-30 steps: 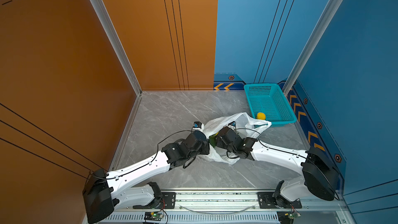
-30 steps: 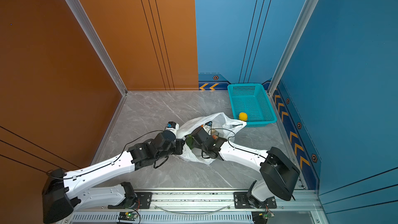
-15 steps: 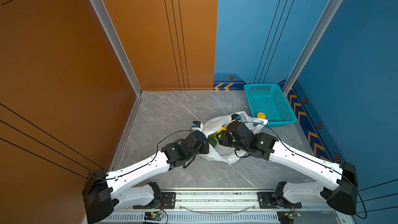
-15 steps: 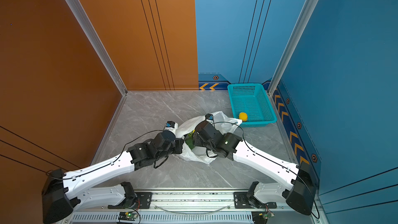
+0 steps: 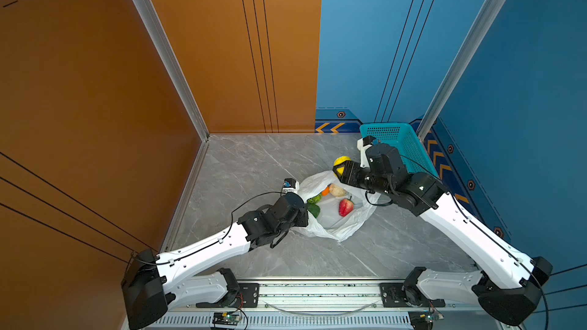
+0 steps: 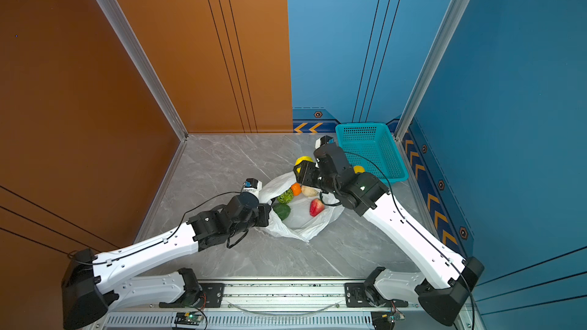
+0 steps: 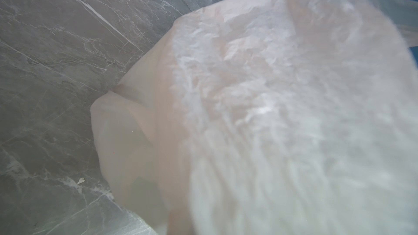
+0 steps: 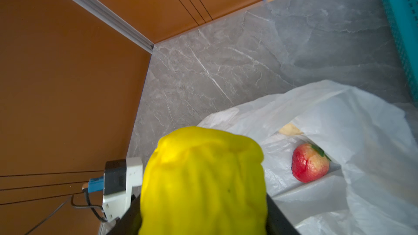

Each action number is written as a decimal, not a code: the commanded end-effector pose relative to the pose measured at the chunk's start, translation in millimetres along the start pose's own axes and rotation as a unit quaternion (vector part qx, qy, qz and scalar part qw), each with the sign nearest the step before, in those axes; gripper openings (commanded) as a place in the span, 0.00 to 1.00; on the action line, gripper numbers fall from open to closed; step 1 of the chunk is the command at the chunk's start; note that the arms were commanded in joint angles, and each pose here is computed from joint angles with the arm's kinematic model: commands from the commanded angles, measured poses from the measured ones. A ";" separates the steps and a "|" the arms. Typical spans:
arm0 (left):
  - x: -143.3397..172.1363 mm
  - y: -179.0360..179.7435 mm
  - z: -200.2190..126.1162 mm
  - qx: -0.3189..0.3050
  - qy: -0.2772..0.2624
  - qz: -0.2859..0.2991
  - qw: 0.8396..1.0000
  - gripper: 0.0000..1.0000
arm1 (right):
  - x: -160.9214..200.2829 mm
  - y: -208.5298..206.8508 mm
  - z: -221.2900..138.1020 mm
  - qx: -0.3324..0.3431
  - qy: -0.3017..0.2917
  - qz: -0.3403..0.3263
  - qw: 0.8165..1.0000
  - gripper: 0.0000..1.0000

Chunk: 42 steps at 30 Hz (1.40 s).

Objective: Untie the knot of the plastic bag and take out the fruit
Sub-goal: Place the fruit in the basket.

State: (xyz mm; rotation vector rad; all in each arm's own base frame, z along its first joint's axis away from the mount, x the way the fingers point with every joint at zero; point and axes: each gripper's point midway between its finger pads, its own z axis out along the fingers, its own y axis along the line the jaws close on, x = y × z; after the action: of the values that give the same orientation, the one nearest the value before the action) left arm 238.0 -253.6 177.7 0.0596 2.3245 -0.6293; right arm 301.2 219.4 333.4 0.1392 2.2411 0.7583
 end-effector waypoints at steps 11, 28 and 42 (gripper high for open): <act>1.7 7.4 -10.9 -0.013 -0.003 0.011 1.000 0.00 | -98.8 -151.6 29.6 0.119 -0.047 0.051 0.991 0.47; 3.7 5.7 -11.7 -0.007 -0.006 0.006 1.000 0.00 | -106.7 -350.6 110.7 0.257 0.011 0.130 0.958 0.48; 3.9 7.3 -10.8 -0.008 -0.009 0.004 1.000 0.00 | -77.2 -392.0 118.4 0.307 0.057 0.146 0.939 0.73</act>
State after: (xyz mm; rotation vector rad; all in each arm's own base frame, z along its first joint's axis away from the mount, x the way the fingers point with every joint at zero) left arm 232.5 -245.7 180.5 0.0541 2.3159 -0.6201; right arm 492.0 -64.5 100.3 0.7591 2.5127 0.2352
